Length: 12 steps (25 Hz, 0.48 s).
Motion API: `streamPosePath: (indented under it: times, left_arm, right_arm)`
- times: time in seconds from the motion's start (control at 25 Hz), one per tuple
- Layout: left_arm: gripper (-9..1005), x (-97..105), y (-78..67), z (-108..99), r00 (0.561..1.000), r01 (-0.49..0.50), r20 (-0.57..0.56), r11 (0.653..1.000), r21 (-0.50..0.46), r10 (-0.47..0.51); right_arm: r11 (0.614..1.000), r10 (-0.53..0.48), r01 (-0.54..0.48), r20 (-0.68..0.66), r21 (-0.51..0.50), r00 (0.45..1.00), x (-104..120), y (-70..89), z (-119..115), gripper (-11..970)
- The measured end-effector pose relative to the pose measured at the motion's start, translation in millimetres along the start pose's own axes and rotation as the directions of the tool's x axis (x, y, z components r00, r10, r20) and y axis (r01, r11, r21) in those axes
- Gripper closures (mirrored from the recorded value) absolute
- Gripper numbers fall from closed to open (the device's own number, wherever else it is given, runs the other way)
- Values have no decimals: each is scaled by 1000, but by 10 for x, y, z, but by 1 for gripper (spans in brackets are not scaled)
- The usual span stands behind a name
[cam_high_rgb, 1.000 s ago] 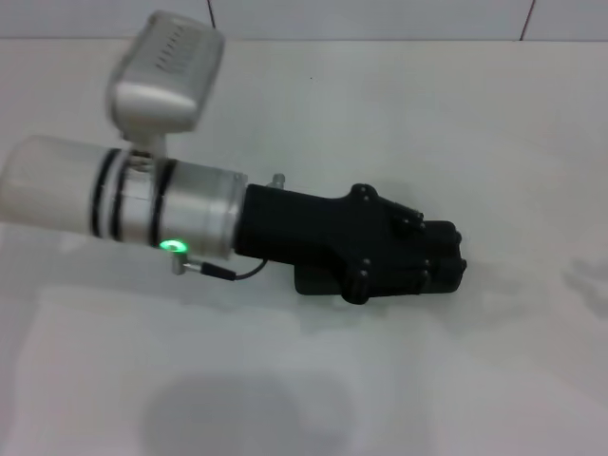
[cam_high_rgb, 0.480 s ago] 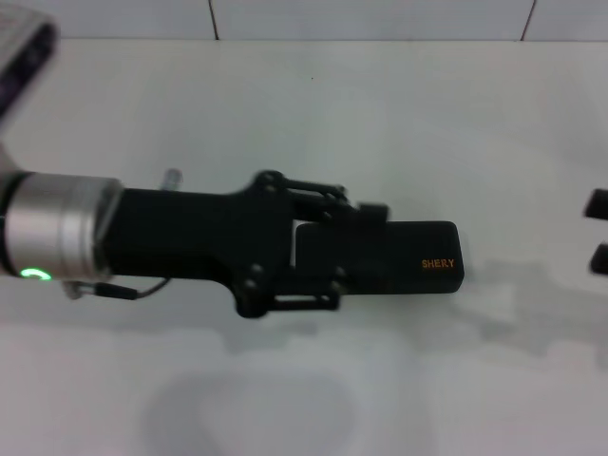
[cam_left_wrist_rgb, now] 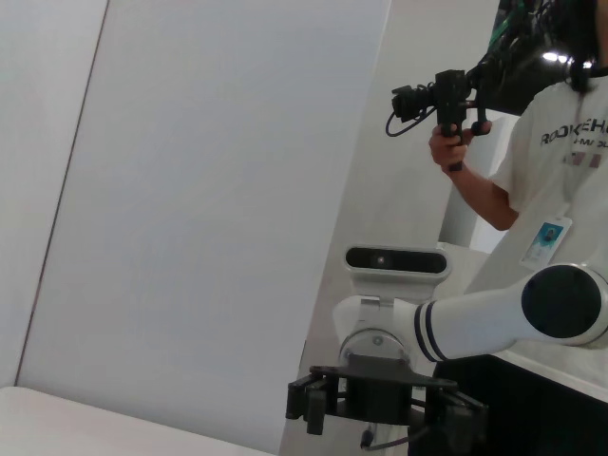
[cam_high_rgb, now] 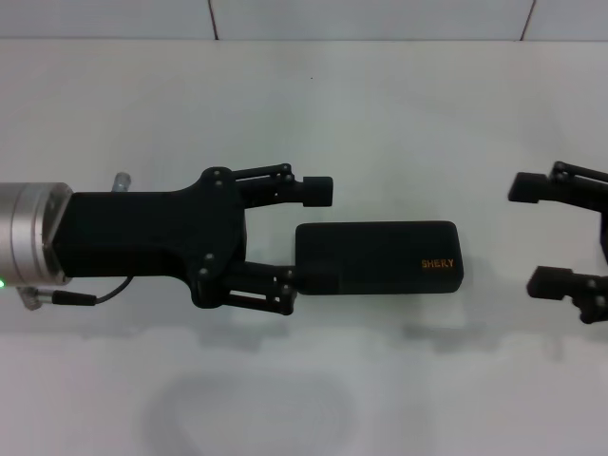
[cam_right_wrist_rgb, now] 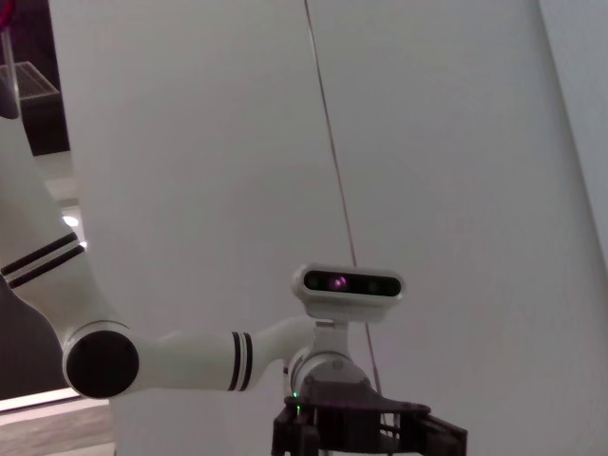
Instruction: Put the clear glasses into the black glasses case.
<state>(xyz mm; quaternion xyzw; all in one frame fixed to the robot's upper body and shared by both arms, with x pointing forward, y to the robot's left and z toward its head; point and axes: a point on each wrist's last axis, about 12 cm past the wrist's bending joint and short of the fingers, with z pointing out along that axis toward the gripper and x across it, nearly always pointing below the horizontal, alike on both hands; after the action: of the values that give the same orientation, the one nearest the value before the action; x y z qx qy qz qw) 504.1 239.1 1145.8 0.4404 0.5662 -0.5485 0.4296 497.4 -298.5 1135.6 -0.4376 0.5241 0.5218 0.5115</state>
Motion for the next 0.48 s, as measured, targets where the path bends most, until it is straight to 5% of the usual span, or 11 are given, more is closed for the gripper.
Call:
streamPosePath:
  times: [0.16, 0.48]
  left_arm:
    - [150, -1, 1, -8, 1000, -6, 0, 1000, -3, 6]
    - [100, 12, 32, -83, 1000, 5, 7, 999, -36, -5]
  right_arm:
    - [1000, -2, 2, 3, -24, 1000, 13, -54, 107, 71]
    - [1000, -4, 4, -4, -25, 1000, 16, -130, 204, 71]
